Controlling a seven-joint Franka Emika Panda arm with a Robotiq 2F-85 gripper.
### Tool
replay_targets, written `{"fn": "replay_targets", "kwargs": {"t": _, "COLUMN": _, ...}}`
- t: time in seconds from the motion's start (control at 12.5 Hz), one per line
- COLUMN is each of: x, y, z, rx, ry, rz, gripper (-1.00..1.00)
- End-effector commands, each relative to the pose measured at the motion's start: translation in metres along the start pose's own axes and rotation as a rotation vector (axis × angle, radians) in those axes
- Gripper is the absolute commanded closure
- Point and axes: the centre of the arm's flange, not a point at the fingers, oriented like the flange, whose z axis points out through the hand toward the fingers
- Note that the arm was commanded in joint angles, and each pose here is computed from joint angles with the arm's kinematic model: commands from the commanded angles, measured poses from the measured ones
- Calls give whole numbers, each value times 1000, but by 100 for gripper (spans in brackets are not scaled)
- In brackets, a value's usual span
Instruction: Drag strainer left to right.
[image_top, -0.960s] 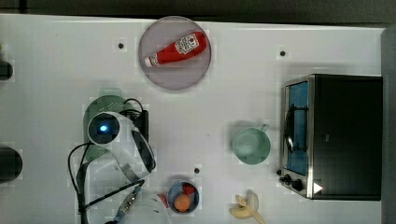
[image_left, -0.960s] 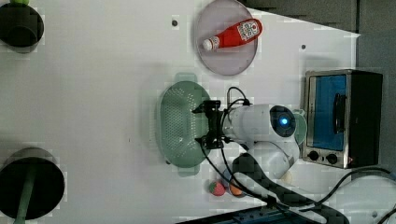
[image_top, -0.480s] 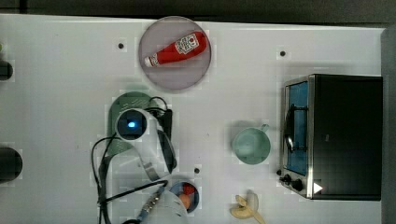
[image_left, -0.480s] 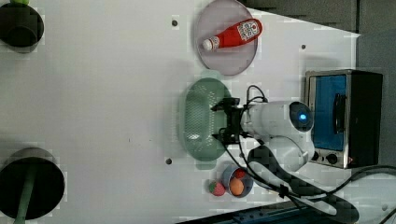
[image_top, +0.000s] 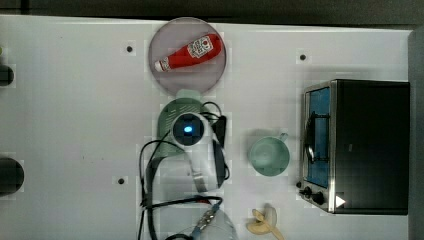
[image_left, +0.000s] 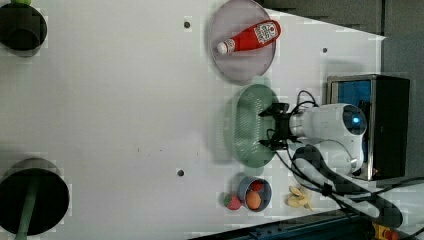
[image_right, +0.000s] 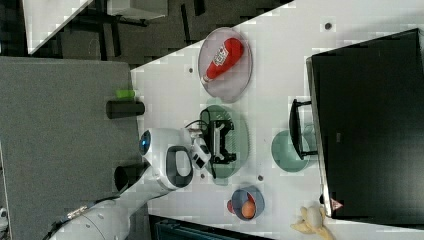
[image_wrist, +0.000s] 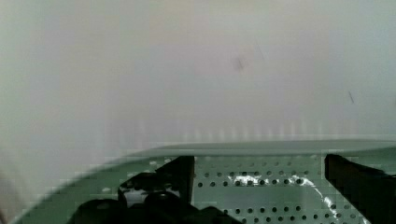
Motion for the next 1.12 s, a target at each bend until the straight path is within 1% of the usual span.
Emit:
{"fn": "replay_targets", "kwargs": {"t": 0.08, "x": 20, "y": -4, "z": -7, "rx": 0, "ry": -3, "rz": -84, "gripper": -100}}
{"fn": "replay_targets", "kwargs": {"t": 0.4, "x": 65, "y": -12, "z": -6, "rx": 19, "ry": 16, "rz": -95, "gripper": -100}}
{"fn": "replay_targets", "kwargs": {"t": 0.8, "x": 112, "y": -13, "z": -3, "rx": 14, "ry": 42, "rz": -94, "gripper": -100}}
{"fn": "replay_targets", "kwargs": {"t": 0.96, "x": 123, "y": -13, "z": -3, "rx": 13, "ry": 48, "rz": -78, "gripper": -100}}
{"fn": "replay_targets", "kwargs": {"t": 1.04, "x": 123, "y": -15, "z": -6, "rx": 26, "ry": 47, "rz": -95, "gripper": -100}}
{"fn": "replay_targets", "kwargs": {"t": 1.12, "x": 117, "y": -18, "z": -13, "rx": 39, "ry": 43, "rz": -155, "gripper": -100}}
